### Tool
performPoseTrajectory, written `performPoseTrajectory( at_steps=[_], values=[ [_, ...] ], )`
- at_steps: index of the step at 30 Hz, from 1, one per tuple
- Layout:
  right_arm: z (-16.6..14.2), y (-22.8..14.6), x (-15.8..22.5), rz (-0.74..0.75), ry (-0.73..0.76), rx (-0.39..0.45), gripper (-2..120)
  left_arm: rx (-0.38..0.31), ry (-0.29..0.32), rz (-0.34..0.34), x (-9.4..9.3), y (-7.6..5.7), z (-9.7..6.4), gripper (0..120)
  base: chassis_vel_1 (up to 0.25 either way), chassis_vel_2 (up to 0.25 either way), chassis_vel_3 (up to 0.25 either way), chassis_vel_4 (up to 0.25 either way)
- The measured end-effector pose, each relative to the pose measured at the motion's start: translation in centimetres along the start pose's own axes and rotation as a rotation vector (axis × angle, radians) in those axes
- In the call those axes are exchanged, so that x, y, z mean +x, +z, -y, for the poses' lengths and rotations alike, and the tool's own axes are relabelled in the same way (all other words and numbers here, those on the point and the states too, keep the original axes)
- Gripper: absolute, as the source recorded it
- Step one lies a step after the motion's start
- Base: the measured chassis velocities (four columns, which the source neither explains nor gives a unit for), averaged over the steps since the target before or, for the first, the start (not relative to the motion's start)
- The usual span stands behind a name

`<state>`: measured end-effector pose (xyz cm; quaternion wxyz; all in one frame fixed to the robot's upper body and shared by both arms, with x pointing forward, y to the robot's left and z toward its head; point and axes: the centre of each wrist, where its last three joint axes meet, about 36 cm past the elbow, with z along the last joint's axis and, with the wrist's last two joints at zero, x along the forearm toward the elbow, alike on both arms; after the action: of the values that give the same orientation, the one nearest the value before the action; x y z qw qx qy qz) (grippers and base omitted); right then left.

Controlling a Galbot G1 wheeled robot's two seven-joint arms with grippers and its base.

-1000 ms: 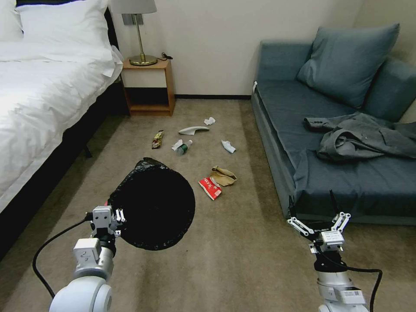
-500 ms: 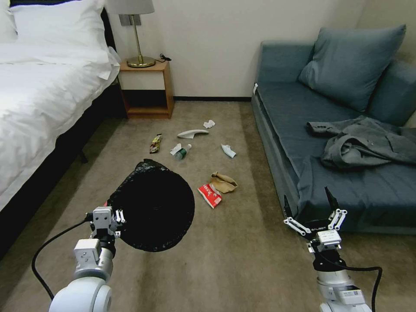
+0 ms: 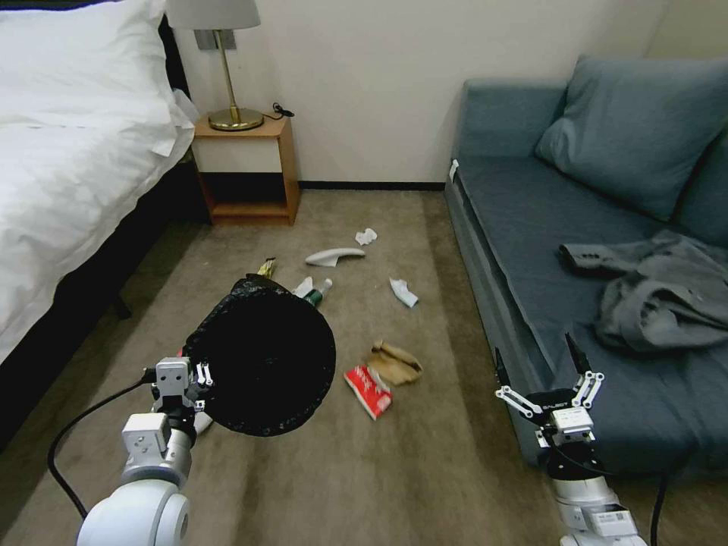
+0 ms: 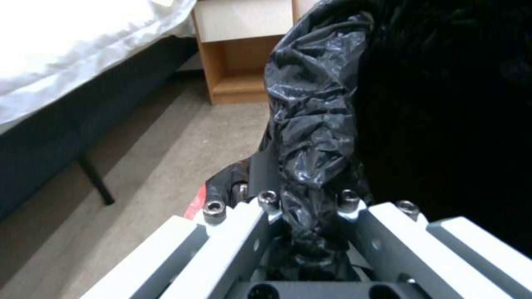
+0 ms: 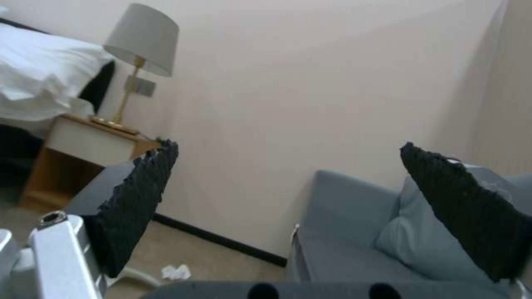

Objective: Pick up the trash bin, then pick up the garbage on the floor and place it into the trash bin.

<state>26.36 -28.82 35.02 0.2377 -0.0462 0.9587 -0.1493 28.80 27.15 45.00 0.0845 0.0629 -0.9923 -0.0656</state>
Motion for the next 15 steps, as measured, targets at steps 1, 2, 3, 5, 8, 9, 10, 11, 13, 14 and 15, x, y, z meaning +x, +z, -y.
performPoseTrajectory(
  at_steps=[1, 2, 3, 5, 8, 9, 10, 11, 13, 14, 15],
  values=[
    [0.00, 0.00, 0.00, 0.000, 0.000, 0.000, 100, 0.000, 0.000, 0.000, 0.00, 0.00, 0.00, 2, -0.375, 0.370, 0.363, -0.369],
    [-0.10, 0.09, 0.06, 0.003, 0.004, 0.000, 100, 0.001, -0.002, 0.001, -0.07, -0.02, -0.02, 2, -0.338, 0.337, 0.370, -0.369],
    [-0.13, 0.11, 0.05, 0.006, 0.006, 0.000, 100, 0.001, -0.004, 0.003, -0.14, -0.03, -0.07, 2, -0.338, 0.293, 0.309, -0.338],
    [-0.13, 0.14, -0.02, 0.010, 0.005, 0.003, 100, 0.001, -0.006, 0.002, -0.19, 0.00, -0.08, 2, -0.313, 0.293, 0.309, -0.301],
    [-0.09, 0.22, -0.18, 0.015, 0.002, 0.011, 100, 0.004, -0.005, 0.000, -0.23, 0.01, -0.02, 2, -0.168, 0.215, 0.193, -0.181],
    [-0.08, 0.26, -0.19, 0.015, 0.002, 0.010, 100, 0.005, -0.004, 0.000, -0.23, 0.02, 0.03, 2, -0.118, 0.153, 0.059, -0.066],
    [-0.07, 0.27, -0.17, 0.012, 0.006, 0.004, 100, 0.005, -0.004, -0.002, -0.22, 0.06, 0.06, 2, -0.009, 0.037, 0.059, -0.004],
    [-0.07, 0.27, -0.17, 0.012, 0.006, 0.004, 100, 0.005, -0.004, -0.002, -0.22, 0.06, 0.06, 2, -0.009, 0.037, 0.059, -0.004],
    [-0.05, 0.27, -0.12, 0.008, 0.009, -0.001, 100, 0.005, -0.005, -0.004, -0.17, 0.11, 0.08, 2, 0.000, 0.000, 0.000, 0.000],
    [0.08, 0.40, -0.06, 0.008, 0.000, 0.001, 100, 0.003, -0.006, -0.008, -0.09, 0.20, 0.09, 2, 0.054, -0.082, -0.076, 0.054],
    [0.08, 0.40, -0.06, 0.008, 0.000, 0.001, 100, 0.003, -0.006, -0.008, -0.09, 0.20, 0.09, 2, 0.054, -0.082, -0.076, 0.054]
  ],
)
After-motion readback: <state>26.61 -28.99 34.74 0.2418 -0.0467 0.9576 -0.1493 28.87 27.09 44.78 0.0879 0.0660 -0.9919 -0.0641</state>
